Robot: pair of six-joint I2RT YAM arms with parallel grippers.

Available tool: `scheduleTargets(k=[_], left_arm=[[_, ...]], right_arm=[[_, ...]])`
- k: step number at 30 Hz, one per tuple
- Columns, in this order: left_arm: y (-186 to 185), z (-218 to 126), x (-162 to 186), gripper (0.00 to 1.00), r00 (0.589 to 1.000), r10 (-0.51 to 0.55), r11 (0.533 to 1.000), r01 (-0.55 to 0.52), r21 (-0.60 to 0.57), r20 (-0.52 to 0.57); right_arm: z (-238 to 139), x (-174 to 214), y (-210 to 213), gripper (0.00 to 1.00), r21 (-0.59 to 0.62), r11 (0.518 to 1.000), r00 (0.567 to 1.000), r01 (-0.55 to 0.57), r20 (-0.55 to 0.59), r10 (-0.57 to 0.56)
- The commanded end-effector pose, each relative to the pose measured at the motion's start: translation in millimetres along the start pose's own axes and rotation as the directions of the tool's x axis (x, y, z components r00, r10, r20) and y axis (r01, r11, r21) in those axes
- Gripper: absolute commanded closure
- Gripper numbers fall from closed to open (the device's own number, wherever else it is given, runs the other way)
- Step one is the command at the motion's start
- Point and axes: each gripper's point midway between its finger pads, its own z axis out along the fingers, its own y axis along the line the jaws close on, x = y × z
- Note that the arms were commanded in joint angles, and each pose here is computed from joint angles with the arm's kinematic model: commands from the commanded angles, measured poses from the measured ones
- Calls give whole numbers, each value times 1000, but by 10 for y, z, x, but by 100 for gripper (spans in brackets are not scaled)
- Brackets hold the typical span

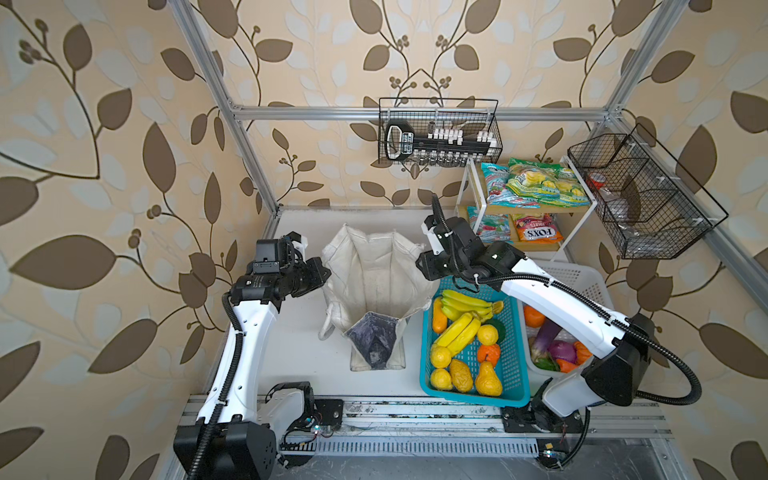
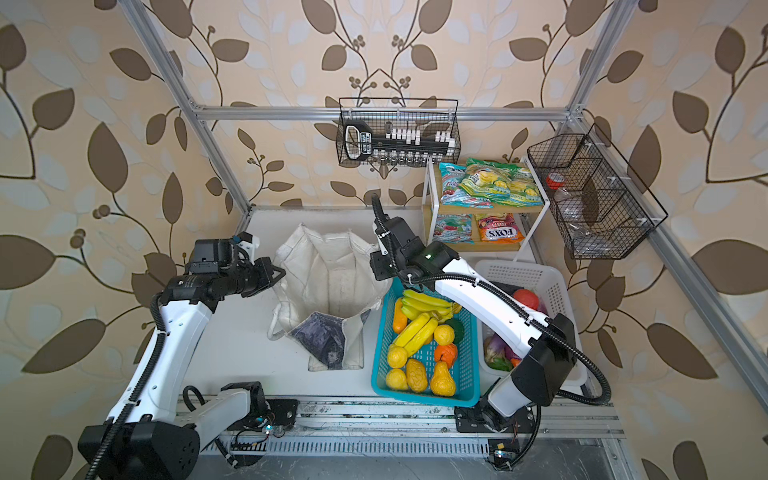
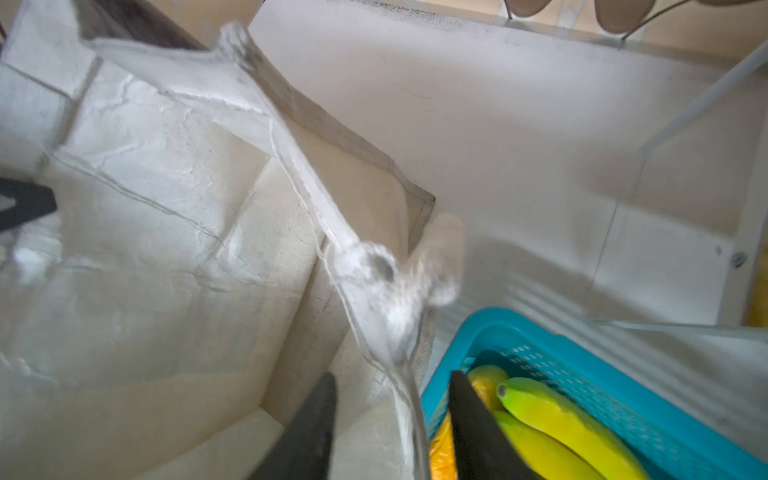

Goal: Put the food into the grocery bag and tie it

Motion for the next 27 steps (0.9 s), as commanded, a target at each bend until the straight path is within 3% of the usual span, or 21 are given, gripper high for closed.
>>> scheduleTargets(k=[1,3,8,11,20,24,27], left_arm=[[-57,13,-60,100,1000,15,999,-16,33,21],[-46,34,-52,100,1000,16,999,-17,33,17],[-37,68,-42,100,1000,12,999,-13,43,19],[36,56,-28,100,1000,-6,1000,6,6,26],[79,-13,89,100,998,17,1000,-16,-11,57],[17,-27,67,100,997,21,1000,-22,19,69],[9,-20,95,100,998,18,999,-20,28,60]], right_arm=[[-347,-97,-103,29,6,1000,998,-9,70,9],[-560,-123,-223,0,38,999,991,-30,132,25],[-1089,22,-510,0,52,998,958,-24,288,8],[-1169,358,-750,0,-1,997,969,-74,237,72],[-917,1421,-1123,4,77,972,975,-220,28,219],[-839,1726,-1264,12,183,958,974,-222,0,226],[-775,1862,-1237,21,179,959,975,-219,-6,224]])
